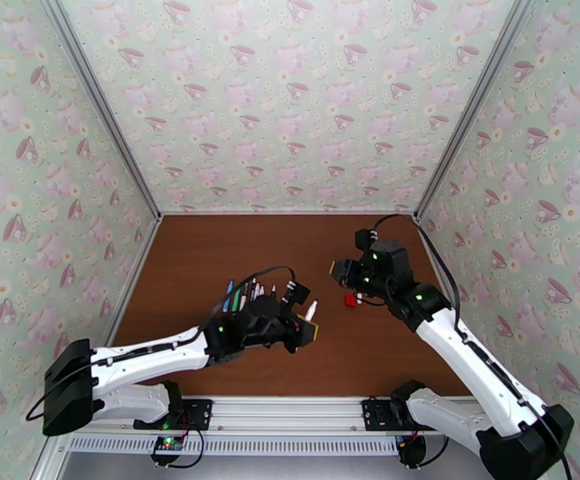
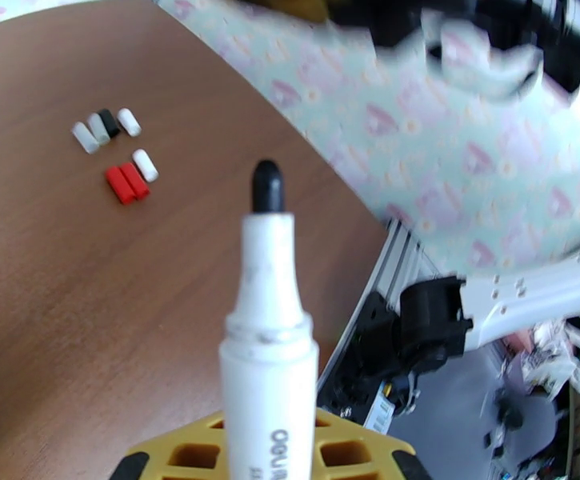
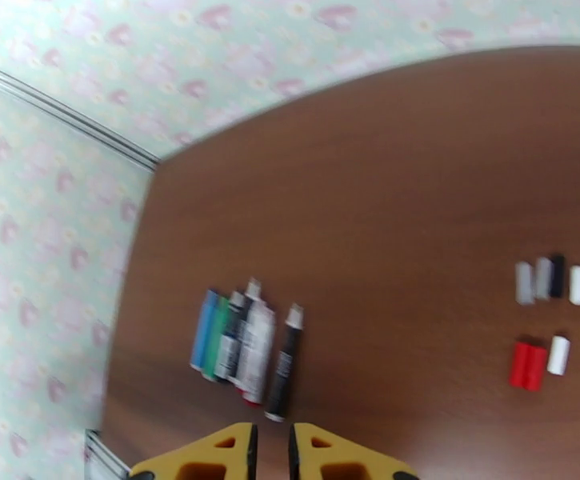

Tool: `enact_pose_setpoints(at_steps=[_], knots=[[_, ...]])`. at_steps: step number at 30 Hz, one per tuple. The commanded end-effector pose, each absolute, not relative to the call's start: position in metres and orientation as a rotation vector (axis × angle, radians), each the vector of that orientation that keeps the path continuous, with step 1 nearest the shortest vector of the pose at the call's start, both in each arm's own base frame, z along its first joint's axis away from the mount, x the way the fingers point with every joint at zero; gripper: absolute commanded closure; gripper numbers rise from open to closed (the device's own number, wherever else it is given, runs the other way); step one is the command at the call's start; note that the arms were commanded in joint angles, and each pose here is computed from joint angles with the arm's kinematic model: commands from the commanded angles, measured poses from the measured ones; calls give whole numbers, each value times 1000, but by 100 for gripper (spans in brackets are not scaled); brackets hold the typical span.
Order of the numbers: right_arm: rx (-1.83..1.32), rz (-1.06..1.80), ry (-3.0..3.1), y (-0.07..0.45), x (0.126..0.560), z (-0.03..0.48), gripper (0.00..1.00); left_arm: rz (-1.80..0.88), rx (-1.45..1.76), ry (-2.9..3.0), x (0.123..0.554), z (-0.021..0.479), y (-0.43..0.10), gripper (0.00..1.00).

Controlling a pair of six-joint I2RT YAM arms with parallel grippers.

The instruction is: Open the pen caps

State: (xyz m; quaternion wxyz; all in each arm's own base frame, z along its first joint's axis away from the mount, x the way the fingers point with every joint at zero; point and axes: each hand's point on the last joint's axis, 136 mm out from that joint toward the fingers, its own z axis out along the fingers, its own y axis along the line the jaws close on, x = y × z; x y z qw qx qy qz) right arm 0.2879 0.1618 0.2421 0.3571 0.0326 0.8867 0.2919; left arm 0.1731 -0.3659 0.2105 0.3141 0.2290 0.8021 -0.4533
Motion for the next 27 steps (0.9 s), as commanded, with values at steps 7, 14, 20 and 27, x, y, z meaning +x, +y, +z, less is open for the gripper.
enact_pose_setpoints(at_steps=[7,14,20,27], knots=[[298,508,2449,88,285,155,91,-1298,498,2060,184,227,-350,88],[467,454,2451,53,313,115,91,-1309,506,2088,185,219,-358,88],[451,419,2508,43,334,85,90,-1318,527,2121,183,211,-365,88],[406,319,2632,33,341,53,89,-1306,525,2144,183,204,-366,88]])
